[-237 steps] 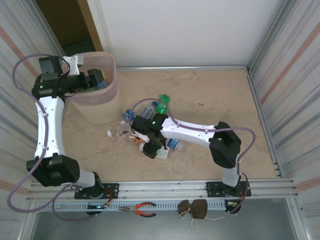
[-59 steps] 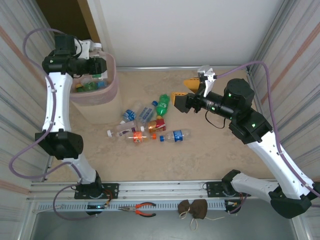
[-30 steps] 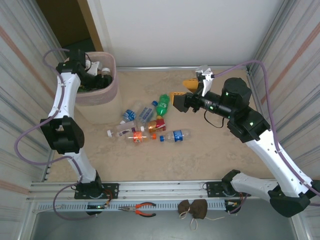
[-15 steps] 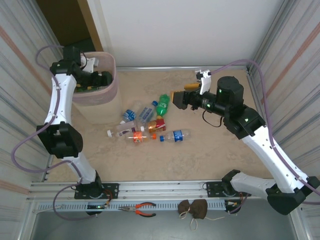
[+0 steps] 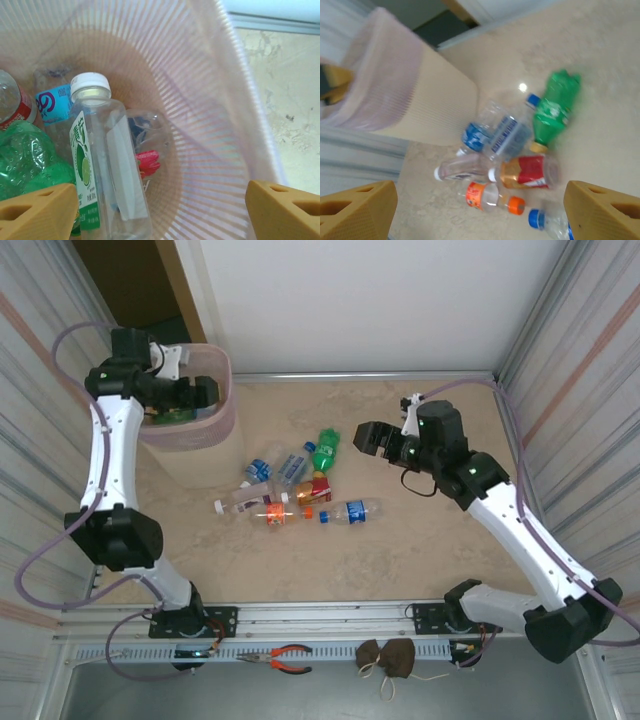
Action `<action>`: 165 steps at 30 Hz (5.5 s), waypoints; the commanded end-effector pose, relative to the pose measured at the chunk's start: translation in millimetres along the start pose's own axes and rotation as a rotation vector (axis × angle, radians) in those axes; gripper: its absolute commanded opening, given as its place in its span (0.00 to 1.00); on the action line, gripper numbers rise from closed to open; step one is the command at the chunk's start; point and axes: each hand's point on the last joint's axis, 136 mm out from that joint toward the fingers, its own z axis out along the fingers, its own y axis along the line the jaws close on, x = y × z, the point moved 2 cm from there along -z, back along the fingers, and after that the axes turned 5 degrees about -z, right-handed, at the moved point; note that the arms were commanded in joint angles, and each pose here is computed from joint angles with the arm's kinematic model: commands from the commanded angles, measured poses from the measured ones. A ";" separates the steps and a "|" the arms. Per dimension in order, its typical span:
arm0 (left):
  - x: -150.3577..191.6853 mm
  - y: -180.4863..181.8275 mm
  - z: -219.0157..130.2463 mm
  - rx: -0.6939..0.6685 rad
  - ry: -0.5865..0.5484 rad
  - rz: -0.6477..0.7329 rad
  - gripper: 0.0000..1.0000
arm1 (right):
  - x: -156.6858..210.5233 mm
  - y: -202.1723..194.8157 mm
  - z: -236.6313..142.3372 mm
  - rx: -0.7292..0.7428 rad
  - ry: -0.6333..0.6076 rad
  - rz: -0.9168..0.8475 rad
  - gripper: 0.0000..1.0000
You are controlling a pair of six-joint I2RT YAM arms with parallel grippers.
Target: Put the plastic bottles in the bin
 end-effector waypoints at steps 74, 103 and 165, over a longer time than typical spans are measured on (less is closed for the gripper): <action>32.8 -157.6 -72.4 0.598 -0.308 0.299 0.86 | -2.9 -56.7 31.5 0.163 0.038 0.087 0.58; 156.1 -301.0 -3.0 0.816 -0.076 0.564 0.84 | -28.9 68.9 -38.4 -0.264 -0.057 -0.168 0.55; 41.7 -171.8 -79.2 0.335 -0.321 0.553 0.47 | -61.9 37.1 -91.2 -0.031 -0.226 -0.142 0.86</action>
